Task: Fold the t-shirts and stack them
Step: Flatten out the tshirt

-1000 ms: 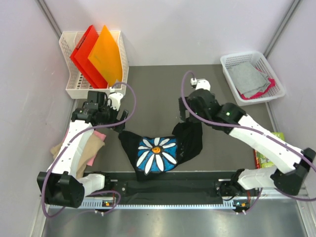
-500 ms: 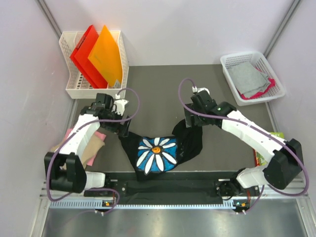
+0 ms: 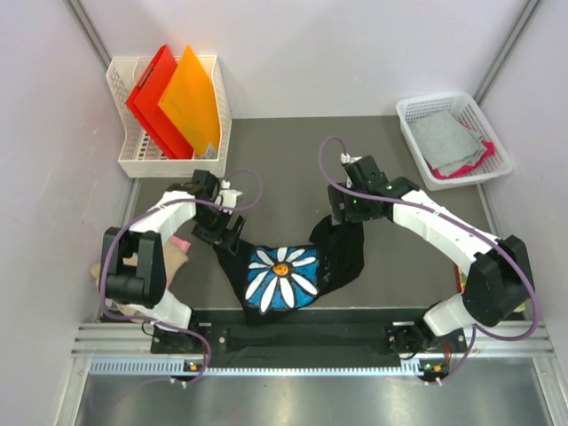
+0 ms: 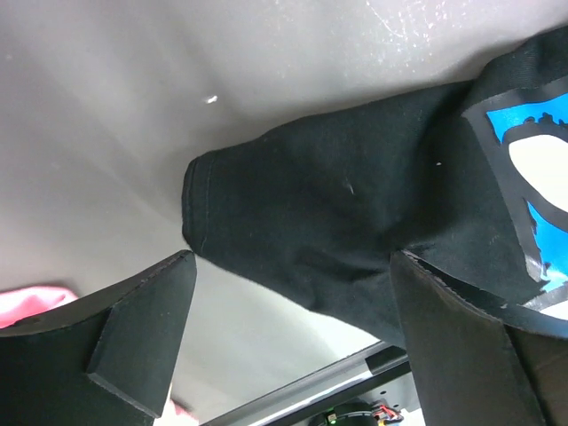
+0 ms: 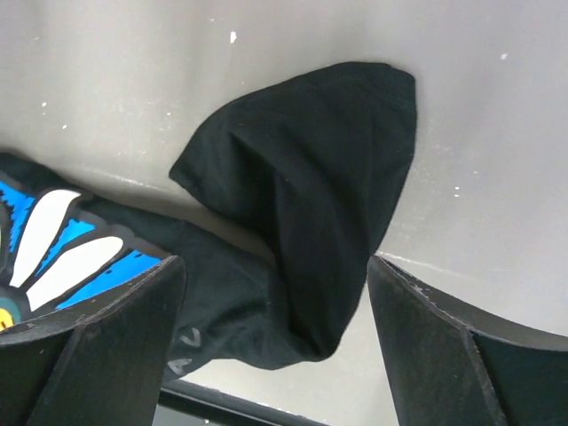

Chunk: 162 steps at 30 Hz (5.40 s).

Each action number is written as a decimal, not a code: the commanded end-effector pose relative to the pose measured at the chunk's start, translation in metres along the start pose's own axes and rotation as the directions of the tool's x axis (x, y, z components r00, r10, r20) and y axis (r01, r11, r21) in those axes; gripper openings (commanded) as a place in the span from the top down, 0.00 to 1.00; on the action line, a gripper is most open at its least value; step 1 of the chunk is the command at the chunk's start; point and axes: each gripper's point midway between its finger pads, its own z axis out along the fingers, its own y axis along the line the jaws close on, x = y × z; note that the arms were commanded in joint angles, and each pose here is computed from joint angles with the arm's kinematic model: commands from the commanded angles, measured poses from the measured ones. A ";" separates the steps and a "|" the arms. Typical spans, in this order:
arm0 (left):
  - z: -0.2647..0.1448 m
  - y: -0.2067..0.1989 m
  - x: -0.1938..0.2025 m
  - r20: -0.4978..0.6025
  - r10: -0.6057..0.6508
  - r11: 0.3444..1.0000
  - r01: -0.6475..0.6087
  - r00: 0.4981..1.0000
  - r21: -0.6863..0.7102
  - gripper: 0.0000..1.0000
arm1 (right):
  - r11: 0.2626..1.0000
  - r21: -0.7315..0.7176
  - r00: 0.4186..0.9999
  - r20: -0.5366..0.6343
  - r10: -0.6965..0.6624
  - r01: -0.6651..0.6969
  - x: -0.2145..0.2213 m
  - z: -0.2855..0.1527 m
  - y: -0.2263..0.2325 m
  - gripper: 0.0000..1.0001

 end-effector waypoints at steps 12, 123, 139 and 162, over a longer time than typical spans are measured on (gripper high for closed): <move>0.011 -0.003 -0.035 0.053 0.015 0.997 -0.019 0.998 0.070 0.35 | 0.992 -0.121 0.998 0.053 0.035 -0.028 -0.029 -0.009 0.024 0.39; -0.182 -0.033 -0.007 0.094 0.407 0.912 -0.398 0.909 -0.102 0.13 | 0.997 -0.047 0.998 -0.007 0.063 -0.063 0.024 -0.093 0.010 0.03; -0.052 0.070 -0.134 0.087 0.226 0.932 -0.190 0.970 -0.309 0.37 | 0.942 0.270 0.980 0.069 0.188 -0.200 -0.047 -0.015 -0.115 0.12; 0.024 0.123 -0.203 0.091 0.190 0.911 -0.141 0.978 -0.387 0.30 | 0.952 0.246 0.977 -0.061 0.205 -0.185 -0.032 0.052 -0.123 0.21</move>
